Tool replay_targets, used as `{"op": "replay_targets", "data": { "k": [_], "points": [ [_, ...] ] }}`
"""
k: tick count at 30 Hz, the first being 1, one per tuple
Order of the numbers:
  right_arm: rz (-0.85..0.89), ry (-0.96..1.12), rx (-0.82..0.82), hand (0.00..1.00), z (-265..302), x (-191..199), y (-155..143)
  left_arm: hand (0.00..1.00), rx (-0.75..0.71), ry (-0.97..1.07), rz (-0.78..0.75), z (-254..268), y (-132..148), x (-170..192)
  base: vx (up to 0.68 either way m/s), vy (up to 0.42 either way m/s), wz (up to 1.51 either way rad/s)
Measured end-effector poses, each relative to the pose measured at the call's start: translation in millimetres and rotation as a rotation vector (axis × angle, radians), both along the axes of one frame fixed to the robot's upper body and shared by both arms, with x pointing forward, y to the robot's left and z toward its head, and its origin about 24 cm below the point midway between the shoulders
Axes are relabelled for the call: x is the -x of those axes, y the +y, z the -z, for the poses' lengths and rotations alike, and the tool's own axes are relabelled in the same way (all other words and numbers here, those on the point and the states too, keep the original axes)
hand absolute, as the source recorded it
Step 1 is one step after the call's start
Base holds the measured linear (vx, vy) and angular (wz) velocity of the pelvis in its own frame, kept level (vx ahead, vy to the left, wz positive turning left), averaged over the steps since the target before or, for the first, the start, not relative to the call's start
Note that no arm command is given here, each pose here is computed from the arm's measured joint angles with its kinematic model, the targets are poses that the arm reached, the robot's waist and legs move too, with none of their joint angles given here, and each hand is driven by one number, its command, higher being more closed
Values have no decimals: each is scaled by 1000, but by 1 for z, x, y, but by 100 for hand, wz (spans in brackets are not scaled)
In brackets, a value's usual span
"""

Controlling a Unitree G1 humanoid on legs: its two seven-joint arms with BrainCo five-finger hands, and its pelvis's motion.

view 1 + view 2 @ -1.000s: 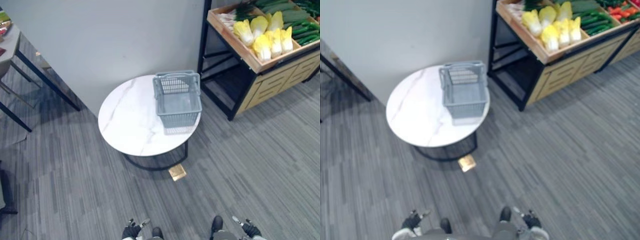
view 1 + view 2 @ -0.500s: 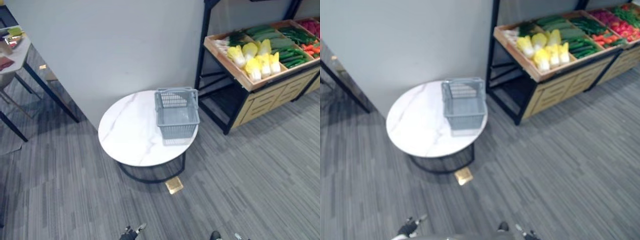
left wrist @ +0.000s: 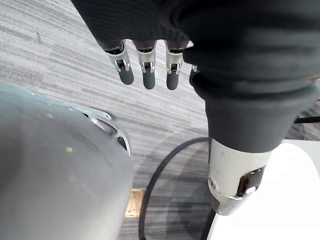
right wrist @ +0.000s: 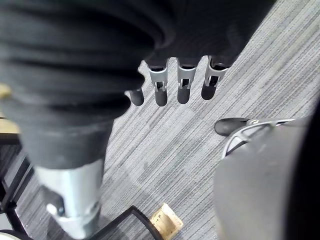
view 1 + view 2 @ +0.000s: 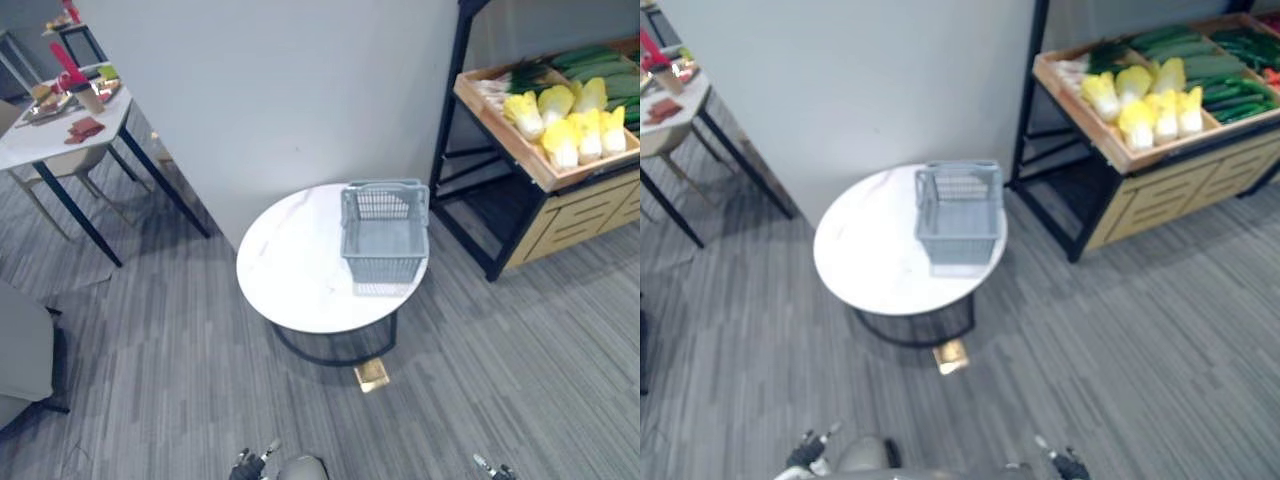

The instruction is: Pick vegetable in the basket

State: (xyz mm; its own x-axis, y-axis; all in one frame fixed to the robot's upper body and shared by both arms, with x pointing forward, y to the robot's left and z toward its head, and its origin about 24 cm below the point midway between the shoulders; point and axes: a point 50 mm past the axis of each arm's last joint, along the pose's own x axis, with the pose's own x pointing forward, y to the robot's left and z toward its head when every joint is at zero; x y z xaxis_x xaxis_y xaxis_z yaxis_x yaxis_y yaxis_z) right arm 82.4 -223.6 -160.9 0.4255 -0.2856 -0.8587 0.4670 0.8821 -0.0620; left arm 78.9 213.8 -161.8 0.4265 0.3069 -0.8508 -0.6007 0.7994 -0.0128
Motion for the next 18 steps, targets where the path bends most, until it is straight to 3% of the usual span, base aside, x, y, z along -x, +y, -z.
{"op": "replay_targets", "data": {
  "k": [8, 12, 18],
  "points": [
    [-43, -4, -52, 0, 3, -14, 23, 0, -68, 55, 37, -2, 25, 11, 338, 235, -30],
    [-41, 3, -50, 0, 3, -11, 22, 0, -52, 121, 108, 3, 15, 24, 378, 187, -51],
    [-71, -51, -5, 0, -3, -23, 13, 0, -99, 74, 220, -2, 15, -1, 267, -69, -12]
  ]
}}
